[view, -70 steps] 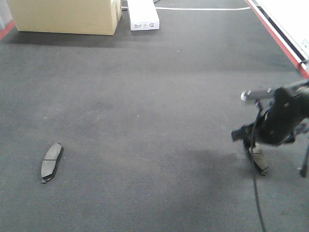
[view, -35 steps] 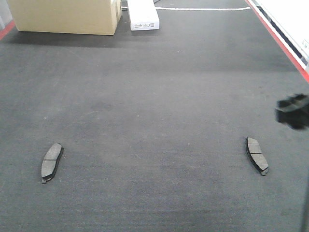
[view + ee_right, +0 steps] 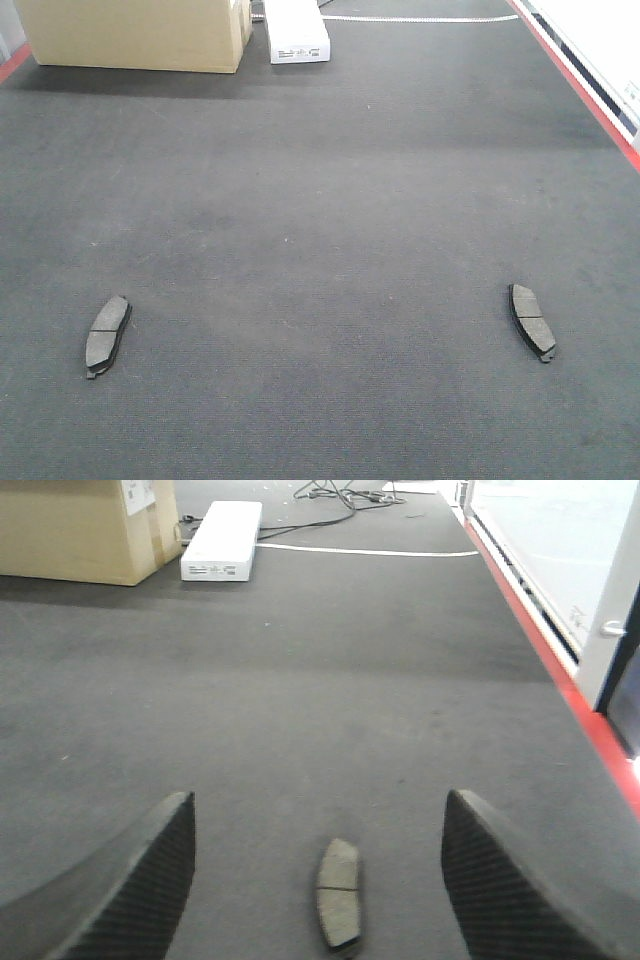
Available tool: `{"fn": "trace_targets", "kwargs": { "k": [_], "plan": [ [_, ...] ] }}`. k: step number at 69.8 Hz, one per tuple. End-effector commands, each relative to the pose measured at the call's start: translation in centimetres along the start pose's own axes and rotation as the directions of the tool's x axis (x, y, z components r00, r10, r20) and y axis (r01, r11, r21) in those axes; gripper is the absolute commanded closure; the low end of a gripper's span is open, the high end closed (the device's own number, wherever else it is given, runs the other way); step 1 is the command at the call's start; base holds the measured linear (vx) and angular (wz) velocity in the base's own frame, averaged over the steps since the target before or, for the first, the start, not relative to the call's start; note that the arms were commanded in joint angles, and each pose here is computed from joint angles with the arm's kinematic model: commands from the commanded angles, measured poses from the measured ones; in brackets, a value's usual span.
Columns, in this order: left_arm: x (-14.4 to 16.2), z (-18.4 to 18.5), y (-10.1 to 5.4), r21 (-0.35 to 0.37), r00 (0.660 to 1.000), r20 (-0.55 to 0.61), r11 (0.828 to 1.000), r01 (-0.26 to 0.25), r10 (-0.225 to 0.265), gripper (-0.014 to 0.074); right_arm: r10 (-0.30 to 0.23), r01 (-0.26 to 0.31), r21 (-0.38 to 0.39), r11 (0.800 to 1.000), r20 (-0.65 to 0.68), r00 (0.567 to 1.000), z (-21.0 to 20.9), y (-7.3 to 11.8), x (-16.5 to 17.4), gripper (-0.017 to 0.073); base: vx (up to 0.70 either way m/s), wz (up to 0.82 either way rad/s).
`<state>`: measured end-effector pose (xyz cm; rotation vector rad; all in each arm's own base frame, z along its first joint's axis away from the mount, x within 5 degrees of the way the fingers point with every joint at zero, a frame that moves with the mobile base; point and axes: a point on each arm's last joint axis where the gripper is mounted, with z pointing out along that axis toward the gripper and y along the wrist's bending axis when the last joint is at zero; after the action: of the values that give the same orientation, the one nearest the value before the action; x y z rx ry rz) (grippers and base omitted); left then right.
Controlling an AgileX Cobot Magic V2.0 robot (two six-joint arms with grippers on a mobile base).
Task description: Move and align brake pads A on conveyor
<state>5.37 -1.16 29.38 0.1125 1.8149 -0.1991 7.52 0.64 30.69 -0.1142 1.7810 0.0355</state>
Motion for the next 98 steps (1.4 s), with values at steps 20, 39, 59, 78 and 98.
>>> {"fn": "trace_targets", "kwargs": {
  "k": [20, 39, 59, 78, 98],
  "plan": [
    [-1.3, -0.2, -0.1, 0.014, 0.996, 0.084, 1.0, -0.002, 0.001, 0.0147, -0.048, 0.065, -0.071, 0.995, 0.22, 0.974, -1.3, 0.6, 0.1, 0.0052, 0.0, 0.0],
    [-1.3, -0.2, -0.1, 0.014, 0.996, 0.084, 1.0, -0.002, 0.001, 0.0147, -0.044, 0.062, -0.072, 0.995, 0.219, 0.975, -1.3, 0.6, 0.1, 0.0052, 0.0, 0.0],
    [-1.3, -0.2, -0.1, 0.014, 0.996, 0.084, 1.0, -0.002, 0.001, 0.0147, -0.043, 0.061, -0.073, 0.996, 0.219, 0.975, -1.3, 0.6, 0.1, 0.0052, 0.0, 0.0],
    [-1.3, -0.2, -0.1, 0.014, 0.996, 0.084, 1.0, -0.002, 0.001, 0.0147, -0.043, 0.061, -0.073, 0.996, 0.219, 0.975, -1.3, 0.6, 0.1, 0.0052, -0.01, 0.01],
    [-1.3, -0.2, -0.1, 0.014, 0.996, 0.084, 1.0, -0.002, 0.001, 0.0147, -0.043, 0.061, -0.073, 0.996, 0.219, 0.975, -1.3, 0.6, 0.1, 0.0052, -0.16, 0.06]
  ]
}}
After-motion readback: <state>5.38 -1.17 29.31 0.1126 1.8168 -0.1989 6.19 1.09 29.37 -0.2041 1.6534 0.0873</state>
